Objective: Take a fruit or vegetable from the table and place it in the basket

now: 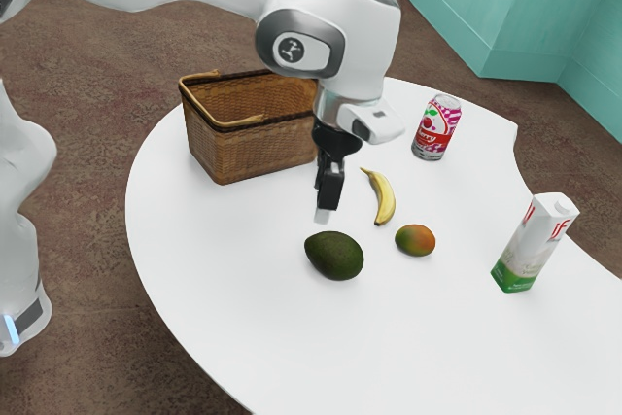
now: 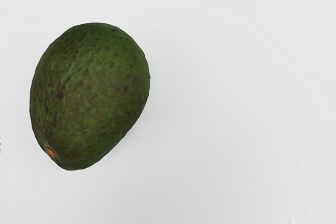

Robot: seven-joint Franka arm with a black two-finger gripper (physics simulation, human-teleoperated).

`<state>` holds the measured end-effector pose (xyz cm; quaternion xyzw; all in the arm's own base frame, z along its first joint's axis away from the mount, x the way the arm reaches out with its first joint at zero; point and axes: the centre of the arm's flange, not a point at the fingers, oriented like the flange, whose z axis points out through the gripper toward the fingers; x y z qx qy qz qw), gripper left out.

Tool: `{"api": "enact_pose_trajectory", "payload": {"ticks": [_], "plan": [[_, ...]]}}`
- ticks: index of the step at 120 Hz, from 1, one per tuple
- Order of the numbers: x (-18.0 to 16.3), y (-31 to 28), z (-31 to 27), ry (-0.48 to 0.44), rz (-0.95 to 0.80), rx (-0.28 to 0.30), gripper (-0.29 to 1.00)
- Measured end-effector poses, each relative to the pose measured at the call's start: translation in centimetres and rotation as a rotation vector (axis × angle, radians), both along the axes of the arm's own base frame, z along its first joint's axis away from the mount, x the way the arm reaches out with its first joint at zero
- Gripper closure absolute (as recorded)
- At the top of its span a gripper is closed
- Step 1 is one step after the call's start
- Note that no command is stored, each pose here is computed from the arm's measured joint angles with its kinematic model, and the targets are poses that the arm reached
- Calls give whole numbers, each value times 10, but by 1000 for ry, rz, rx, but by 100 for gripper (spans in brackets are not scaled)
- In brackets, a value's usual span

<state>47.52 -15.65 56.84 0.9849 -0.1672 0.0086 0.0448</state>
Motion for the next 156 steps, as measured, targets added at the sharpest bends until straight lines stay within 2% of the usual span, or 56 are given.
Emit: {"api": "enact_pose_trajectory", "payload": {"ticks": [29, 54, 92, 133, 156], "plan": [[-6, 5, -16, -26, -222, 3, 0], [9, 55, -18, -53, -274, 7, 0], [-1, 21, -35, -88, -495, 4, 0], [12, 64, -49, -114, -499, 7, 0], [20, 58, -63, -118, -536, 8, 0]]}}
